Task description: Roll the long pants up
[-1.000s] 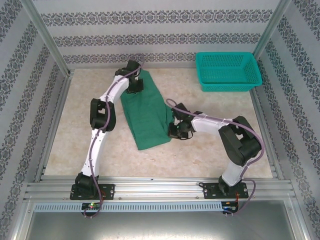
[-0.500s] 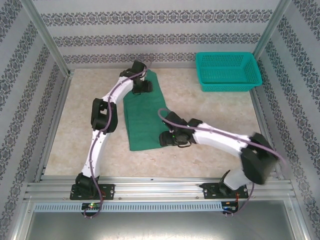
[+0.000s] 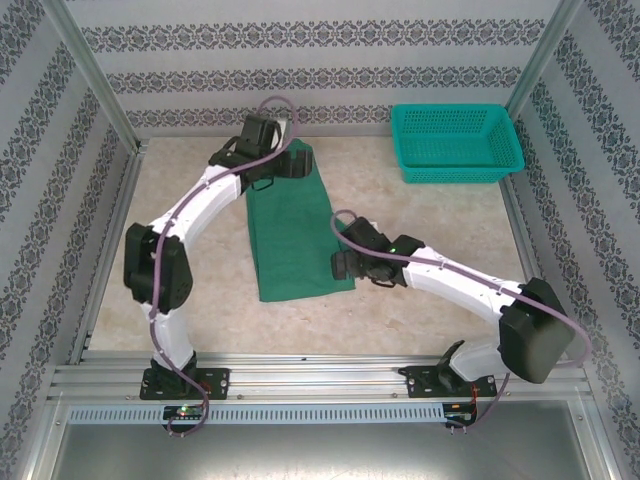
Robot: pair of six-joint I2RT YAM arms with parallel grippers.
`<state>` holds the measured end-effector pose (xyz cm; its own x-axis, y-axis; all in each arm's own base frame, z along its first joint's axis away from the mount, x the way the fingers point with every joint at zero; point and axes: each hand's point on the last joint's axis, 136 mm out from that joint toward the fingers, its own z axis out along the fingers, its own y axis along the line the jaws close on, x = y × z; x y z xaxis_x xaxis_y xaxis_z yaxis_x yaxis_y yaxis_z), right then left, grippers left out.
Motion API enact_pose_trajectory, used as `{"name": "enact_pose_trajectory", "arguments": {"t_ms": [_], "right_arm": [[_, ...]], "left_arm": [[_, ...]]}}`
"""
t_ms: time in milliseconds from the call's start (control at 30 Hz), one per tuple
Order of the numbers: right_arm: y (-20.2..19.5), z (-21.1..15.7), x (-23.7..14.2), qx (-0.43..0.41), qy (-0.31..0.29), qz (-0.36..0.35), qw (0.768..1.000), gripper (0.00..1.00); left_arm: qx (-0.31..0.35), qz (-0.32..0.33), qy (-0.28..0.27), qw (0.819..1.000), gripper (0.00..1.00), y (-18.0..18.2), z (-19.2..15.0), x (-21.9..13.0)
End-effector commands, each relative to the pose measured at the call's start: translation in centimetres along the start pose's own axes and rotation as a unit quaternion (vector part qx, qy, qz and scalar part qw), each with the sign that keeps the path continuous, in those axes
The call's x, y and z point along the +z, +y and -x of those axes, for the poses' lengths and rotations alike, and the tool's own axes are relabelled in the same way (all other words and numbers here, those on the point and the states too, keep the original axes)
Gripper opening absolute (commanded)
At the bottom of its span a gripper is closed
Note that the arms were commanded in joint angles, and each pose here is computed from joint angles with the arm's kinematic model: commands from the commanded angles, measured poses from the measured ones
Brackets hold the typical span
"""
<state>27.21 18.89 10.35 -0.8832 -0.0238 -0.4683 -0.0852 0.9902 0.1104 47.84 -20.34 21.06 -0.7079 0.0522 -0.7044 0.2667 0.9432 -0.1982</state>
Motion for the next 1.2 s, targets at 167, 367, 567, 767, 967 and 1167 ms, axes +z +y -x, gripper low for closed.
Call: {"name": "enact_pose_trajectory", "arguments": {"t_ms": [167,367,567,767,967,1167], "right_arm": [[-7.0,2.8,2.3,0.141,0.016,-0.01,0.99,0.98],[-7.9,4.9,2.3,0.162,0.011,0.002,0.987,0.98],[-7.4,4.9,3.2,0.18,0.019,0.02,0.983,0.98],[-7.6,4.2,3.5,0.195,0.023,0.019,0.98,0.98],[-7.9,4.0,3.3,0.192,0.018,0.012,0.981,0.98],[-8.0,3.7,3.6,0.196,0.02,0.011,0.98,0.98]], "left_arm": [[0.292,0.074,0.157,0.941,1.0,-4.8,-15.6,-6.4],[0.353,0.046,0.243,0.902,1.0,-5.4,-22.6,-9.2],[0.371,0.043,0.323,0.87,1.0,-4.4,-27.0,-7.8],[0.361,-0.015,0.365,0.858,1.0,-6.4,-29.1,-6.2],[0.369,-0.006,0.378,0.849,1.0,-5.7,-29.8,-5.1],[0.357,-0.008,0.393,0.847,1.0,-5.2,-30.9,-4.0]]}}
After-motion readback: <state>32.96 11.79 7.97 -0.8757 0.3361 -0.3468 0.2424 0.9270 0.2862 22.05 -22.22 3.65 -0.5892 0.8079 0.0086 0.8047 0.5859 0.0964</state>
